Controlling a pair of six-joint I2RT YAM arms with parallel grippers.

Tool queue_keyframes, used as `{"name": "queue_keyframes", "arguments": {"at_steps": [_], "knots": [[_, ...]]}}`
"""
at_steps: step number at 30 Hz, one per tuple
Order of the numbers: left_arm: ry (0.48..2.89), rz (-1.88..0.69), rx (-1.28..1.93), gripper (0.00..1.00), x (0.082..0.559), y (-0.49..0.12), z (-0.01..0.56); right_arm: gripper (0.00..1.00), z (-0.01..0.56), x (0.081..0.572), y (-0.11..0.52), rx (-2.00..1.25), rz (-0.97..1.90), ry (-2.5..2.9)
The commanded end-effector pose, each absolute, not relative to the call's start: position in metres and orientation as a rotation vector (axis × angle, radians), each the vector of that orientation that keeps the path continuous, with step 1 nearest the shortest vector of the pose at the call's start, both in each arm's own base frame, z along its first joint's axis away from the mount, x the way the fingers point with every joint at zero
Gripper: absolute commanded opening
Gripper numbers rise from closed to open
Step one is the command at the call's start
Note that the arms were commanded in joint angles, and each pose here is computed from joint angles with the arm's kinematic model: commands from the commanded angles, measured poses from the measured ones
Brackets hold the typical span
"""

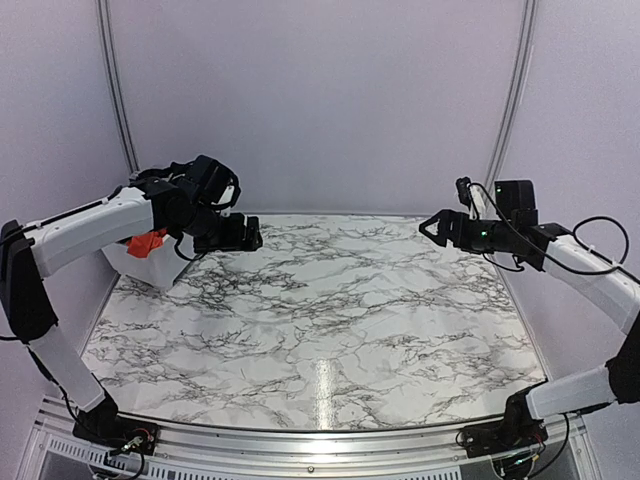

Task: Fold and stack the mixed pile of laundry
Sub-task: Pick up the crumpled T-shirt from the bin.

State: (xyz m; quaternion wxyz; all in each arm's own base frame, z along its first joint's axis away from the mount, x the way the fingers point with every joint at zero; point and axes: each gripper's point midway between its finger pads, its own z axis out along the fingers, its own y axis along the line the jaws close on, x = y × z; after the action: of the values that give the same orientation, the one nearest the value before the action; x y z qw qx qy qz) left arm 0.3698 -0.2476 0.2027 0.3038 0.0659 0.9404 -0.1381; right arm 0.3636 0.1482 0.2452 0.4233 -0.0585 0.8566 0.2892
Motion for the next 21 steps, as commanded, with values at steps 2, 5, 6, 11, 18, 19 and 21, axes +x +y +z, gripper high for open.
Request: {"name": "queue_keyframes", "arguments": {"at_steps": [2,5,6,11,18,19,21], "knots": [[2.393,-0.461,0.152,0.99,0.376,-0.256,0.226,0.99,0.260,0.360,0.141,-0.167,0.676,2.095],[2.378,-0.469,0.167,0.99,0.377,-0.258,0.233,0.98,0.268,0.360,0.141,-0.175,0.676,2.065],[2.370,-0.473,0.171,0.99,0.377,-0.258,0.236,0.98,0.271,0.360,0.140,-0.166,0.676,2.055],[2.329,-0.491,0.170,0.99,0.381,-0.260,0.255,0.98,0.273,0.362,0.146,-0.180,0.713,2.048],[2.177,-0.471,-0.004,0.99,0.408,-0.207,0.327,0.98,0.282,0.368,0.148,-0.193,0.730,2.036],[2.148,-0.478,-0.039,0.99,0.413,-0.194,0.340,0.98,0.282,0.368,0.149,-0.195,0.735,2.035],[2.092,-0.436,-0.123,0.99,0.422,-0.160,0.364,0.99,0.281,0.368,0.151,-0.208,0.760,2.030]]}}
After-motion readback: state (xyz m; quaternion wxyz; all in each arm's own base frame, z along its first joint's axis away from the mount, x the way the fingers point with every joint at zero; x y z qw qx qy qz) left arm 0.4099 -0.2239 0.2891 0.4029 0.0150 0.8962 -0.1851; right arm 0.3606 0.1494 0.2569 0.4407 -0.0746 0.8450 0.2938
